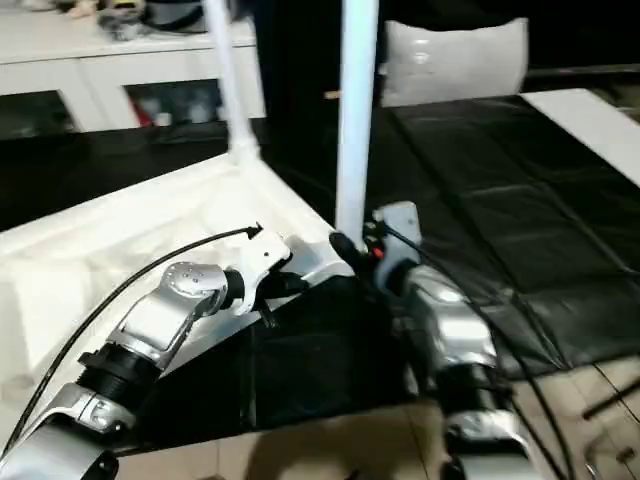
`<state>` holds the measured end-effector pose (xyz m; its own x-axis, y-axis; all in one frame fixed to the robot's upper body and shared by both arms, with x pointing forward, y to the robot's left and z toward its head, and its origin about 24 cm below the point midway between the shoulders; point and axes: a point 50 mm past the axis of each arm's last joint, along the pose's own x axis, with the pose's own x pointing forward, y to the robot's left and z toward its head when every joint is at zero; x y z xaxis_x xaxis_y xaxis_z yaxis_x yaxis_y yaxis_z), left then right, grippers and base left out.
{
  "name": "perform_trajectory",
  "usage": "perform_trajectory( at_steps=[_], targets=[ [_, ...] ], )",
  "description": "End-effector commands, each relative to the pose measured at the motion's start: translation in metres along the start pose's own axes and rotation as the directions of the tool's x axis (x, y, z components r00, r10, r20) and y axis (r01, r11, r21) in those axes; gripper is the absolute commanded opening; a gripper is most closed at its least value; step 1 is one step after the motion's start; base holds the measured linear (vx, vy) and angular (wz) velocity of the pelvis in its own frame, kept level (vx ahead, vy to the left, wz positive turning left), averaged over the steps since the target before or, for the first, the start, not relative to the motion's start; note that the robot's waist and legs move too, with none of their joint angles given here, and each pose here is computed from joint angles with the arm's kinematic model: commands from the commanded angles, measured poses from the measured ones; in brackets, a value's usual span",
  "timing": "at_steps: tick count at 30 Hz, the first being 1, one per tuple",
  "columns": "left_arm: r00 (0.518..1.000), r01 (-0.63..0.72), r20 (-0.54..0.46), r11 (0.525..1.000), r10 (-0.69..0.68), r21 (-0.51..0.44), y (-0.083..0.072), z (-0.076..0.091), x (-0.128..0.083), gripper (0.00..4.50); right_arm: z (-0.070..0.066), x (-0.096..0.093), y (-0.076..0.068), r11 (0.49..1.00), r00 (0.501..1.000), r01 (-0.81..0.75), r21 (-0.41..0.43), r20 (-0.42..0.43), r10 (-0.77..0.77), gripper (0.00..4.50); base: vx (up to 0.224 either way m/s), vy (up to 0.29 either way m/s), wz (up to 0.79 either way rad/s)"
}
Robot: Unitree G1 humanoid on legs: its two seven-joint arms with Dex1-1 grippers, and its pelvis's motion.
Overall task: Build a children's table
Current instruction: Rotate leg to tighten
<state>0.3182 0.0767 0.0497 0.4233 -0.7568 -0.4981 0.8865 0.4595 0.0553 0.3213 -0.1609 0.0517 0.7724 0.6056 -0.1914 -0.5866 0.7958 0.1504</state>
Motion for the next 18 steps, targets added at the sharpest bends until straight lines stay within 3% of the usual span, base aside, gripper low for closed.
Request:
perform_trajectory(
  at_steps=[1, 5, 6, 10, 12, 14, 17, 18],
  targets=[
    [0.999, 0.043, 0.028, 0.997, -0.045, 0.057, 0.0, 0.008, -0.002, 0.0, -0.003, -0.001, 0.008, 0.996, 0.996, -0.089, 0.003, -0.011, 0.089, 3.49, 0.0, 0.0, 0.0],
    [0.989, 0.146, -0.004, 0.984, -0.146, 0.107, 0.0, -0.002, -0.015, 0.0, 0.005, -0.028, -0.003, 0.964, 0.969, -0.243, -0.107, -0.072, 0.237, 3.68, 0.0, 0.0, 0.0],
    [0.988, 0.152, -0.007, 0.982, -0.152, 0.11, 0.0, -0.003, -0.015, 0.0, 0.005, -0.03, -0.004, 0.96, 0.966, -0.255, -0.113, -0.077, 0.247, 3.93, 0.0, 0.0, 0.0],
    [0.967, 0.255, -0.031, 0.952, -0.253, 0.172, -0.001, -0.007, -0.024, 0.0, 0.014, -0.042, -0.009, 0.92, 0.935, -0.348, -0.18, -0.134, 0.327, 3.93, 0.0, 0.0, 0.0],
    [0.945, 0.326, -0.041, 0.924, -0.325, 0.201, -0.004, -0.01, -0.029, 0.0, 0.02, -0.048, -0.007, 0.882, 0.897, -0.437, -0.173, -0.151, 0.415, 3.93, 0.0, 0.0, 0.0],
    [0.906, 0.421, -0.061, 0.878, -0.419, 0.227, -0.009, -0.012, -0.035, 0.0, 0.022, -0.051, -0.003, 0.829, 0.843, -0.534, -0.169, -0.188, 0.504, 3.59, 0.0, 0.0, 0.0],
    [0.885, 0.464, -0.087, 0.851, -0.457, 0.245, -0.011, -0.013, -0.038, 0.0, 0.021, -0.052, 0.0, 0.8, 0.811, -0.579, -0.16, -0.213, 0.545, 3.53, 0.0, 0.0, 0.0],
    [0.872, 0.488, -0.105, 0.834, -0.478, 0.256, -0.013, -0.014, -0.039, 0.0, 0.02, -0.053, 0.002, 0.78, 0.789, -0.607, -0.151, -0.229, 0.57, 3.25, 0.0, 0.0, 0.0]
  ],
)
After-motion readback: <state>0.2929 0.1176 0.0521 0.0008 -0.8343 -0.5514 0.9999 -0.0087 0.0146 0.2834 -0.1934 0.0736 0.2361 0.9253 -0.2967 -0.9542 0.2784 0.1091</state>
